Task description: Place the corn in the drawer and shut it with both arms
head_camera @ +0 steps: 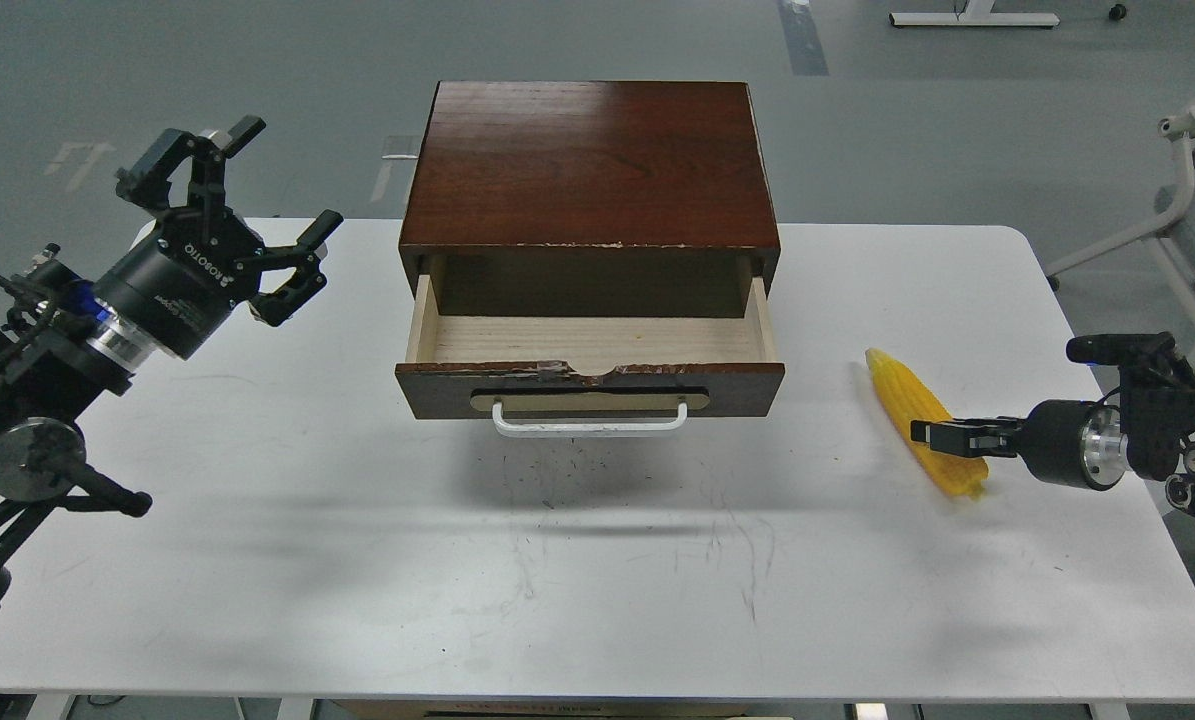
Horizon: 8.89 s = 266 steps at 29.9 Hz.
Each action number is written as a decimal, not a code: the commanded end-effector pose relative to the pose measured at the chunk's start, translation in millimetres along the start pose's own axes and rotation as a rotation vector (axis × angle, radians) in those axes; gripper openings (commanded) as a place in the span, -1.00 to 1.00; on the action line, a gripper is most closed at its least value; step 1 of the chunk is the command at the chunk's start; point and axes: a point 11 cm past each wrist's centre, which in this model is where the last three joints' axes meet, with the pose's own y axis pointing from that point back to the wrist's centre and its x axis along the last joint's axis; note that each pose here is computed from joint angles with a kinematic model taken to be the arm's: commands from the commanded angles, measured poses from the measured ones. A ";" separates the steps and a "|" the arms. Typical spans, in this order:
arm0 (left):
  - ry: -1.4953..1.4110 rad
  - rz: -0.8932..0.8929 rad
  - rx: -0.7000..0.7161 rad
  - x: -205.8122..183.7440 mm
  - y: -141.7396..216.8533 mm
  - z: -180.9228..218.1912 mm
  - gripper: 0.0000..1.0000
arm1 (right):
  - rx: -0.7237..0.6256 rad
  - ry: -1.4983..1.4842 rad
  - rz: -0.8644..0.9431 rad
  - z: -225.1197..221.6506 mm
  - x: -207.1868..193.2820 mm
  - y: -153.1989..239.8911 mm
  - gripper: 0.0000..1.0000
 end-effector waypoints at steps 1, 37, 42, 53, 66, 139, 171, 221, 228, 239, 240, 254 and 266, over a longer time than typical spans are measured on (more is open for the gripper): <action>0.000 -0.002 0.002 -0.7 -0.3 -0.6 0.98 | 0.005 -0.001 0.005 -1.8 2.2 -0.1 -0.76; -0.039 -0.033 0.005 -6.0 -6.9 6.5 0.98 | 0.392 0.898 0.095 -343.3 190.4 8.3 -0.75; -0.039 -0.033 0.004 -6.0 -6.9 6.6 0.98 | 0.393 1.122 0.047 -351.8 162.5 -18.3 -0.75; -0.043 -0.031 -0.001 -5.0 -6.7 9.3 0.98 | 0.364 1.196 0.021 -337.4 149.5 -43.1 -0.63; -0.042 -0.031 -0.003 -5.2 -7.0 9.5 0.98 | 0.374 1.163 -0.002 -327.3 137.5 -50.0 0.34; -0.749 -0.434 0.038 -80.3 -52.0 65.7 0.98 | 0.503 -1.294 0.671 -77.1 79.6 -24.9 1.00; -1.043 -1.188 0.335 -222.0 8.6 -120.9 -1.00 | 0.462 -1.310 0.668 -65.6 63.4 -25.4 1.00; -0.620 -0.586 0.509 -133.8 1.4 -139.3 -1.00 | 0.447 -1.322 0.659 -62.6 54.0 -26.8 1.00; -0.629 -0.551 0.509 -123.5 -4.8 -138.3 -1.00 | 0.442 -1.326 0.655 -61.9 50.3 -27.6 1.00; -0.623 -0.500 0.493 -113.8 -23.8 -141.5 -1.00 | 0.433 -1.327 0.660 -57.7 48.5 -24.9 1.00; -0.622 -0.500 0.492 -114.1 -25.4 -142.1 -1.00 | 0.430 -1.328 0.660 -56.7 47.1 -24.7 1.00; -0.645 -0.438 0.480 -102.9 -47.9 -143.9 -1.00 | 0.407 -1.337 0.657 -50.2 37.5 -23.5 1.00; -0.667 -0.361 0.475 -89.6 -54.3 -134.9 -1.00 | 0.407 -1.338 0.653 -50.9 36.3 -23.9 1.00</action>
